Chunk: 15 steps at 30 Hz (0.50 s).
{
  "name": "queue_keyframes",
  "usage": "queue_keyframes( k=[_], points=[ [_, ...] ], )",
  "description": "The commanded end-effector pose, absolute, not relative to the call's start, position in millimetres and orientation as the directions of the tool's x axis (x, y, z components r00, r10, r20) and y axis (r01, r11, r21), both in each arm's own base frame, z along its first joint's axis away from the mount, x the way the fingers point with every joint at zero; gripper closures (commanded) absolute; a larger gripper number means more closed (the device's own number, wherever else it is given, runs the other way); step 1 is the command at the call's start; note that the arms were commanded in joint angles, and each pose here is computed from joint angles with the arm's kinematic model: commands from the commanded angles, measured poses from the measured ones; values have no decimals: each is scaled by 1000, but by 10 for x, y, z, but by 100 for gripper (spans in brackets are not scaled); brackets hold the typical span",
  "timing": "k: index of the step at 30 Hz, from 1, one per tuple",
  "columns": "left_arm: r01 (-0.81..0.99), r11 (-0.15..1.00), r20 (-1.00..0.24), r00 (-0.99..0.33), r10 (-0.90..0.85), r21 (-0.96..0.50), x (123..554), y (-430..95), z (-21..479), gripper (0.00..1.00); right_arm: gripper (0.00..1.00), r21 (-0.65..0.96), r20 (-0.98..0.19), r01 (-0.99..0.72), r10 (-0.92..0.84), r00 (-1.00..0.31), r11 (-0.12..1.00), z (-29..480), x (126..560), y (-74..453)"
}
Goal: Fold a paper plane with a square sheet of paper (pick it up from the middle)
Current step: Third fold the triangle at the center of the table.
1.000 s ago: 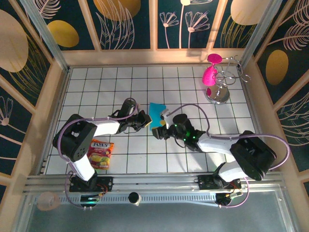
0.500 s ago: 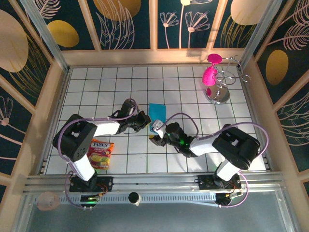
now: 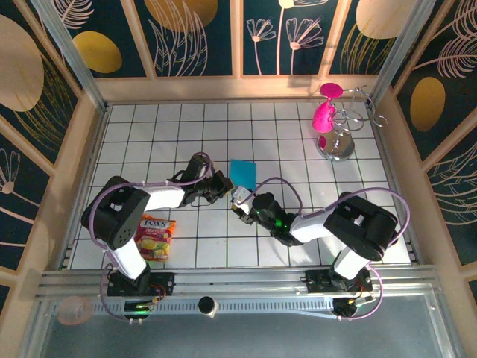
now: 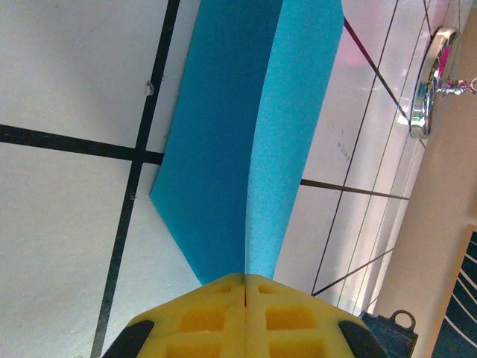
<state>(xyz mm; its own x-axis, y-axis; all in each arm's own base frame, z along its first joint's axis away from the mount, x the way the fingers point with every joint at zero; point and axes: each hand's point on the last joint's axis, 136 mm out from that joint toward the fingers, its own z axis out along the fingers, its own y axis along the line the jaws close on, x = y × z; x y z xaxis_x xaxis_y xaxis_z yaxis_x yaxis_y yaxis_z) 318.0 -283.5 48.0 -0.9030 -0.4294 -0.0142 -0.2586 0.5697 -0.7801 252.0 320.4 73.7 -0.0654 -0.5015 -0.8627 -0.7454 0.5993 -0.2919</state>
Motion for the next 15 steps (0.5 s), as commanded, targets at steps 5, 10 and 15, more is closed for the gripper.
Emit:
queue_keyframes(
  k=[5, 10, 15],
  points=[
    [-268, 544, 4, -899, -438, -795, 3156, -2825, 519, 99, 68, -321, -882, -709, -471, -18, 627, 917, 2561, 3201],
    [-250, 529, -11, -898, -441, -811, 3171, -2833, 643, 98, 76, -311, -868, -755, -496, -21, 577, 817, 2478, 3280],
    [-249, 529, -12, -897, -441, -811, 3168, -2829, 653, 95, 85, -301, -862, -779, -506, -25, 550, 770, 2427, 3320]
  ],
)
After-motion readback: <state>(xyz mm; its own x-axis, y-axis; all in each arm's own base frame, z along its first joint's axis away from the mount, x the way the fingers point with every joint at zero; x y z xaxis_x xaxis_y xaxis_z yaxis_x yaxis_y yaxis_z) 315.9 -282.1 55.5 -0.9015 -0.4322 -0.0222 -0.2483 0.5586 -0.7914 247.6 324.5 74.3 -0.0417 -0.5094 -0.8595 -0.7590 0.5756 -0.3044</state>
